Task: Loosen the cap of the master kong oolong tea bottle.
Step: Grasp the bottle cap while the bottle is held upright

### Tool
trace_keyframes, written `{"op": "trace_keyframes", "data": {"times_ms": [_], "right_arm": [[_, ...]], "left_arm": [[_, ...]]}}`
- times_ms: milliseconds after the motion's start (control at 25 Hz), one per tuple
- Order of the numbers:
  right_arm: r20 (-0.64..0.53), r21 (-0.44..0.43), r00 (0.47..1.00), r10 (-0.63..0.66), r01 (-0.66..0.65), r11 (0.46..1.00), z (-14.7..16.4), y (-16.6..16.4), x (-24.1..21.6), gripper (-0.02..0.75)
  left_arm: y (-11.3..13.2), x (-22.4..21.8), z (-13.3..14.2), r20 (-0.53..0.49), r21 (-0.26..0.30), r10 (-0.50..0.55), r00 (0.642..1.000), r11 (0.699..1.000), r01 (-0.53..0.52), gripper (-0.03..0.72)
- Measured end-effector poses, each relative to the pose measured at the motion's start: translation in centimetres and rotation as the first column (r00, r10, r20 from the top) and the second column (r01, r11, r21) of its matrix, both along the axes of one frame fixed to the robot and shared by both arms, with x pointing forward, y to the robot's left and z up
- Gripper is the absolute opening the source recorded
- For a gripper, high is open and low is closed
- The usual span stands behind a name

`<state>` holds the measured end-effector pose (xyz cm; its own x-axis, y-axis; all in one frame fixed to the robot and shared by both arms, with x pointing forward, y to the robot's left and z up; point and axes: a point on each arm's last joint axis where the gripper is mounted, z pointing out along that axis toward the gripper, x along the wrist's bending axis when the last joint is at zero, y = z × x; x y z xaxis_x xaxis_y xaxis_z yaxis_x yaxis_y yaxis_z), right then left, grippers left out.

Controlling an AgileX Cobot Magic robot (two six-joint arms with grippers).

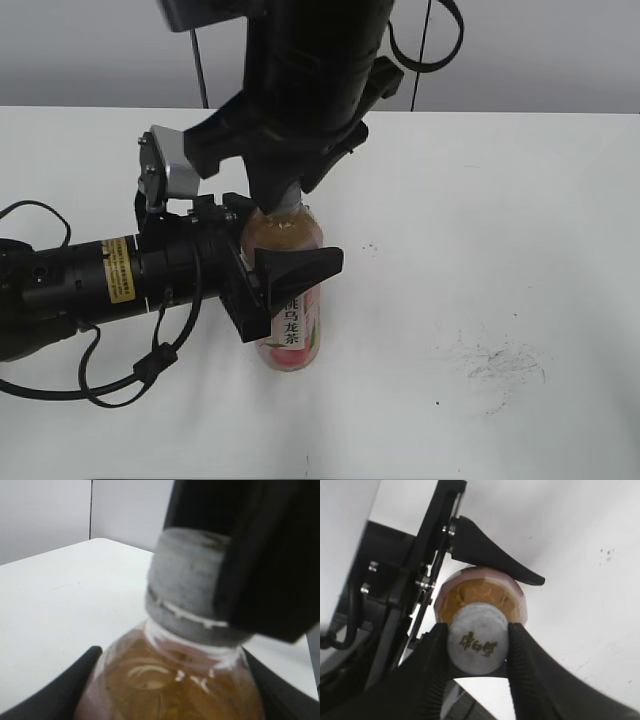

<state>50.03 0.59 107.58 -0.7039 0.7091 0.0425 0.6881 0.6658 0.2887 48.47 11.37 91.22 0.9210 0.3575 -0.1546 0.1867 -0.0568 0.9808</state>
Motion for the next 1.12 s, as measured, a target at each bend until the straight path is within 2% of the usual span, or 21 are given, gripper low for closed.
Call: {"op": "trace_keyframes", "data": {"times_ms": [80, 200, 360, 480, 560, 680, 800, 880, 1000, 1120], "right_arm": [[0.026, -0.022, 0.991, 0.128, -0.127, 0.992, 0.00, 0.03, -0.03, 0.271], [0.072, -0.075, 0.927, 0.367, -0.362, 0.929, 0.03, 0.05, -0.07, 0.271], [0.111, -0.152, 0.752, 0.650, -0.633, 0.759, 0.09, 0.06, -0.12, 0.271], [0.125, -0.215, 0.565, 0.816, -0.787, 0.578, 0.17, 0.05, -0.15, 0.271], [0.127, -0.259, 0.400, 0.908, -0.870, 0.419, 0.18, 0.07, -0.18, 0.271], [0.119, -0.330, 0.111, 0.987, -0.933, 0.145, 0.29, 0.17, -0.31, 0.271], [0.089, -0.401, -0.197, 0.976, -0.904, -0.146, 0.33, 0.21, -0.36, 0.271], [0.046, -0.454, -0.417, 0.908, -0.818, -0.353, 0.36, 0.18, -0.35, 0.271], [-0.026, -0.504, -0.654, 0.756, -0.645, -0.575, 0.38, 0.22, -0.36, 0.271], [-0.101, -0.528, -0.810, 0.577, -0.448, -0.721, 0.40, 0.23, -0.35, 0.271]], "left_arm": [[0.00, 0.00, 0.00, 0.000, 0.000, 0.000, 1.000, 1.000, 0.000, 0.447], [0.00, -0.01, 0.00, 0.000, 0.000, -0.001, 1.000, 1.000, 0.001, 0.447], [-0.02, -0.06, 0.00, 0.004, 0.002, -0.008, 1.000, 1.000, 0.008, 0.447], [-0.03, -0.13, 0.00, 0.010, 0.002, -0.014, 1.000, 1.000, 0.014, 0.447], [-0.02, -0.19, -0.03, 0.011, 0.004, -0.017, 1.000, 1.000, 0.017, 0.447], [-0.05, -0.28, -0.04, 0.013, 0.005, -0.027, 1.000, 1.000, 0.027, 0.447], [-0.05, -0.35, -0.05, 0.014, 0.006, -0.032, 0.999, 0.999, 0.032, 0.447], [-0.05, -0.35, -0.05, 0.015, 0.006, -0.033, 0.999, 0.999, 0.033, 0.447], [-0.05, -0.35, -0.05, 0.015, 0.006, -0.033, 0.999, 0.999, 0.033, 0.447], [-0.05, -0.35, -0.05, 0.014, 0.006, -0.032, 0.999, 0.999, 0.032, 0.447]]}}
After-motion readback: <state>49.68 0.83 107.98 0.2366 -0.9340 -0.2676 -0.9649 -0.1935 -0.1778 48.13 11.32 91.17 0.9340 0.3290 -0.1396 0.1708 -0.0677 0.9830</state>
